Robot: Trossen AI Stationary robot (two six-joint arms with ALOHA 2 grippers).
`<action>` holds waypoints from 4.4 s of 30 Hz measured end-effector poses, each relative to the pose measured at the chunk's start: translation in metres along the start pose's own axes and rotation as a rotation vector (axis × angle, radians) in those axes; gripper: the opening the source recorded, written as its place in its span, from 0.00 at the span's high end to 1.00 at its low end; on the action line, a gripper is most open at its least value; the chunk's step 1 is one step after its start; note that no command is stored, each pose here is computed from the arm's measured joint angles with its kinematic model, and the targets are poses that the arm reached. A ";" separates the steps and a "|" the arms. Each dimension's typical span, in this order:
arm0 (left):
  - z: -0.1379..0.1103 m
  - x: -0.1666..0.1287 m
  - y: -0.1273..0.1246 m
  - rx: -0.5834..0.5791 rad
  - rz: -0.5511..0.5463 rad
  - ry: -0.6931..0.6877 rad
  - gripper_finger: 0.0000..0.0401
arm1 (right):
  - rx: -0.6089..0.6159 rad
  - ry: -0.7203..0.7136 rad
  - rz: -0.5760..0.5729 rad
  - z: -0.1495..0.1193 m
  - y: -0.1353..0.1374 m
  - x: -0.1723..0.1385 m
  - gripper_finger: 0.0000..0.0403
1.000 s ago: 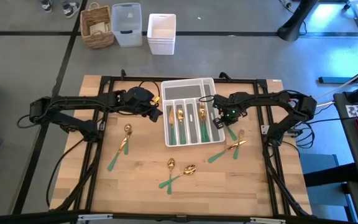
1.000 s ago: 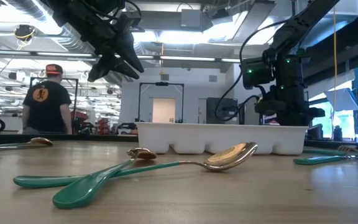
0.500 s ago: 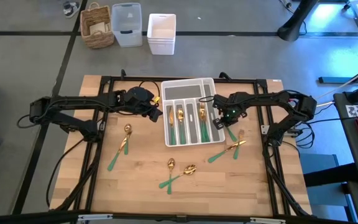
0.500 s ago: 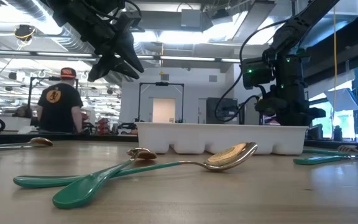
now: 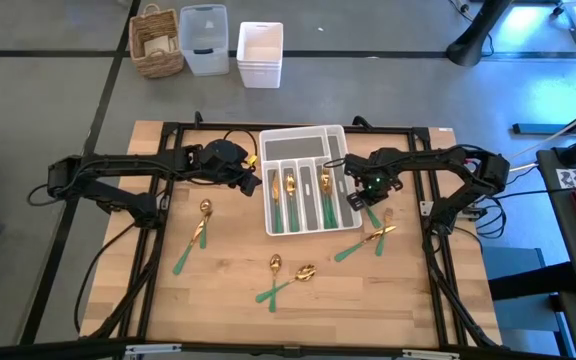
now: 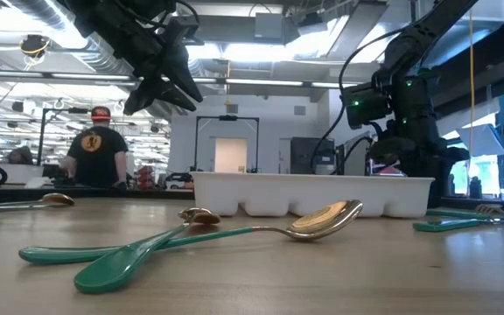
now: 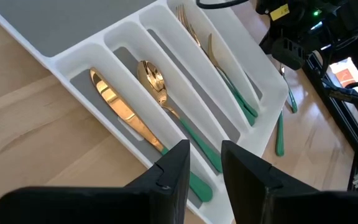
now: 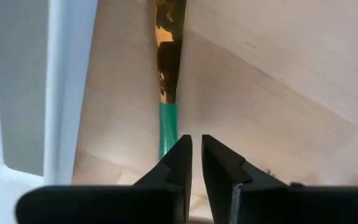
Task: Sort silverware
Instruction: Put the top right knife into the silverware organizer
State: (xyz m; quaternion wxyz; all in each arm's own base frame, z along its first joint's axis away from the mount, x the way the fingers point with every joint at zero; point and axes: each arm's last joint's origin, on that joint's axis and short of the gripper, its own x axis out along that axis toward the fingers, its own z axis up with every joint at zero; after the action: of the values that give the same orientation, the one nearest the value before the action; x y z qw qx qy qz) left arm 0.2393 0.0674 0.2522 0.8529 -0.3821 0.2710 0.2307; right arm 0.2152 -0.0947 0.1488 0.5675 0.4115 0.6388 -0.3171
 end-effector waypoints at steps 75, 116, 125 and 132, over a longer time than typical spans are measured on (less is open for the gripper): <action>0.000 0.000 0.000 0.000 0.000 0.000 0.79 | 0.011 -0.100 0.027 0.006 0.001 0.008 0.91; 0.000 0.000 0.000 0.000 0.000 0.000 0.79 | -0.013 -0.104 0.010 0.009 0.006 -0.006 0.84; 0.000 0.000 0.000 0.008 0.001 0.000 0.79 | -0.008 -0.136 -0.011 0.011 0.006 -0.004 0.77; 0.000 0.000 0.000 0.008 0.000 0.000 0.79 | 0.024 -0.099 0.020 0.010 0.003 0.014 0.78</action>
State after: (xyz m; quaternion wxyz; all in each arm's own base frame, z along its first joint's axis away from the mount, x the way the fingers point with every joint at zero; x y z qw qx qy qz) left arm 0.2393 0.0674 0.2521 0.8543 -0.3787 0.2721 0.2297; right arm 0.2221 -0.0995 0.1335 0.5966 0.4086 0.6019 -0.3389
